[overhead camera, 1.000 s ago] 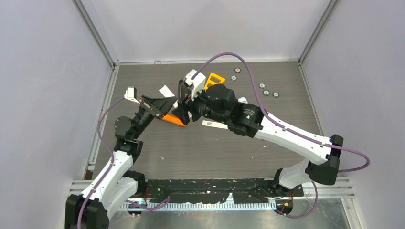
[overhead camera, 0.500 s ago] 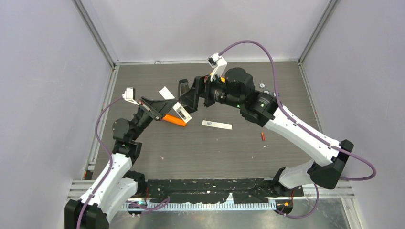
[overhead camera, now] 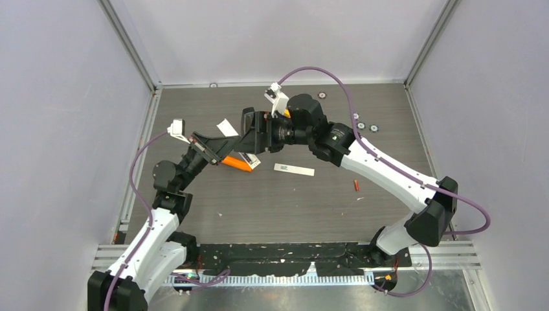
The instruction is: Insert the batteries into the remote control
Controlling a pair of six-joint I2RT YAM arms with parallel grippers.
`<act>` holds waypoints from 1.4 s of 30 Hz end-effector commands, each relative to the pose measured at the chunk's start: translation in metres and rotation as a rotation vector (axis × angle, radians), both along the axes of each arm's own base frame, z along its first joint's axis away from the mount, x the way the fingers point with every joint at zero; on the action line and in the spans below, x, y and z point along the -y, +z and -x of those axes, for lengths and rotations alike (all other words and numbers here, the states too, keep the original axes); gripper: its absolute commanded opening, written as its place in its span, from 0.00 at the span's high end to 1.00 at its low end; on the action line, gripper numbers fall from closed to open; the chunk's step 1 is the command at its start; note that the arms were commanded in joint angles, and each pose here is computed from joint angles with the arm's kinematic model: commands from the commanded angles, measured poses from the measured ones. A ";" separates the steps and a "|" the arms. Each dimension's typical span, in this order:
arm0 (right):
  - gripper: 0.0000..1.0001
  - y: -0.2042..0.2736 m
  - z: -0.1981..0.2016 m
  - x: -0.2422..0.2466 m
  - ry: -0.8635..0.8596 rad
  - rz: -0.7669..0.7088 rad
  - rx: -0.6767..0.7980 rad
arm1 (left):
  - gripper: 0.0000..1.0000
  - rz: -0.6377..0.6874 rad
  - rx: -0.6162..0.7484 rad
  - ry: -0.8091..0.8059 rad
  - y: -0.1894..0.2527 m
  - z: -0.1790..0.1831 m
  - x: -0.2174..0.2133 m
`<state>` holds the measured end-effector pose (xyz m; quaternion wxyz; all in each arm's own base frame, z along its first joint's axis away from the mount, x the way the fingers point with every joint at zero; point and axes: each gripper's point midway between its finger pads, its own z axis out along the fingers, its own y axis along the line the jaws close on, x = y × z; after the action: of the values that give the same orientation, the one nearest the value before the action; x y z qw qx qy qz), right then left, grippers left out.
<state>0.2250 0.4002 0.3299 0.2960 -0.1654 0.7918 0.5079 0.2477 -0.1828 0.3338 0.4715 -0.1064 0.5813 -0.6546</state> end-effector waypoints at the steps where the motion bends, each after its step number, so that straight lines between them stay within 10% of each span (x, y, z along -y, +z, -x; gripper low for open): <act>1: 0.21 0.018 0.004 -0.007 0.038 -0.078 0.001 | 1.00 -0.004 0.110 -0.009 0.027 0.010 0.000; 11: 0.44 0.013 0.005 -0.010 0.051 -0.092 -0.014 | 1.00 -0.004 0.114 -0.007 0.028 0.011 0.000; 42: 0.55 0.002 0.000 -0.010 0.063 -0.044 0.008 | 1.00 0.022 0.097 0.017 0.032 0.006 -0.003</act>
<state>0.2275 0.4056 0.3182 0.2769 -0.1675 0.7893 0.5217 0.2474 -0.1833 0.3305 0.4714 -0.1034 0.5872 -0.6498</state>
